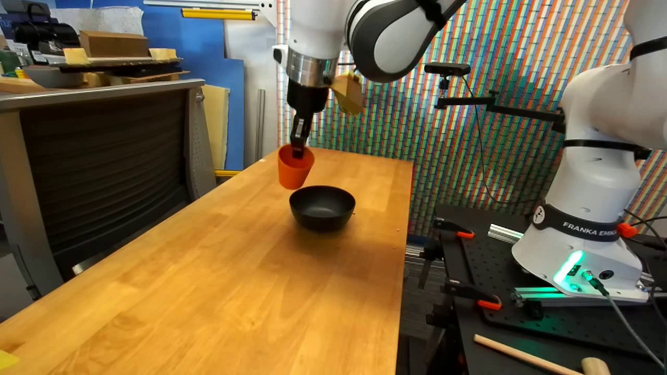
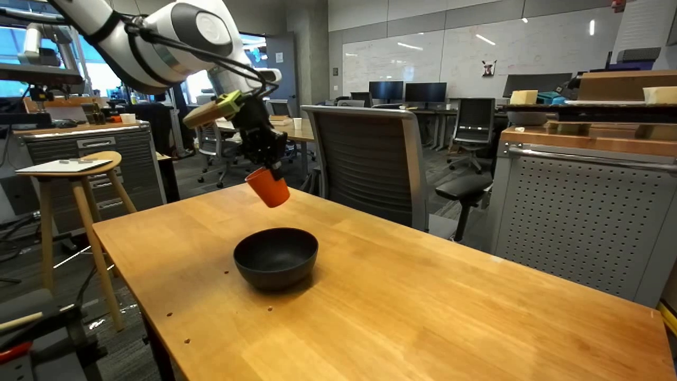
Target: Put the cup in the bowl
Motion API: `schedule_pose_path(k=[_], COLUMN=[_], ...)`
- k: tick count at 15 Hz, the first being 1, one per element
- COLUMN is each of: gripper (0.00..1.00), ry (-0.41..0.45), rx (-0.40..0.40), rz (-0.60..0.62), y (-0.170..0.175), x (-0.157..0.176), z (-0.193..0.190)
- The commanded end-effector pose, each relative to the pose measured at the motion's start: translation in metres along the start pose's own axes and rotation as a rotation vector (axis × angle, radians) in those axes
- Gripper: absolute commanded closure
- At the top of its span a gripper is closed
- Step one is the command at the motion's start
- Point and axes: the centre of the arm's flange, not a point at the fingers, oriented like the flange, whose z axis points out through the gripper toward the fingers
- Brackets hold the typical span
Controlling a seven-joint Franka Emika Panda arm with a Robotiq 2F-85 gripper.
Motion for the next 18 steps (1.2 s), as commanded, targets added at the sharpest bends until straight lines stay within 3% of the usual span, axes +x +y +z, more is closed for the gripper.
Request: schedule_pose_path(k=[1, 3, 6, 14, 15, 16, 18], gripper=[0.99, 0.99, 0.99, 0.98, 0.7, 0.69, 0.56], ry=[-0.008, -0.101, -0.194, -0.181, -0.179, -0.18, -0.184], rx=[-0.092, -0.112, -0.042, 0.19, 0.224, 0.255, 0.286], rz=[0.18, 0.257, 0.26, 0.245, 0.224, 0.208, 0.189], y=[0.066, 0.086, 0.084, 0.033, 0.03, 0.027, 0.026], x=[-0.043, -0.06, -0.078, -0.055, -0.051, -0.048, -0.044], z=[-0.01, 0.014, 0.054, 0.101, 0.104, 0.105, 0.104])
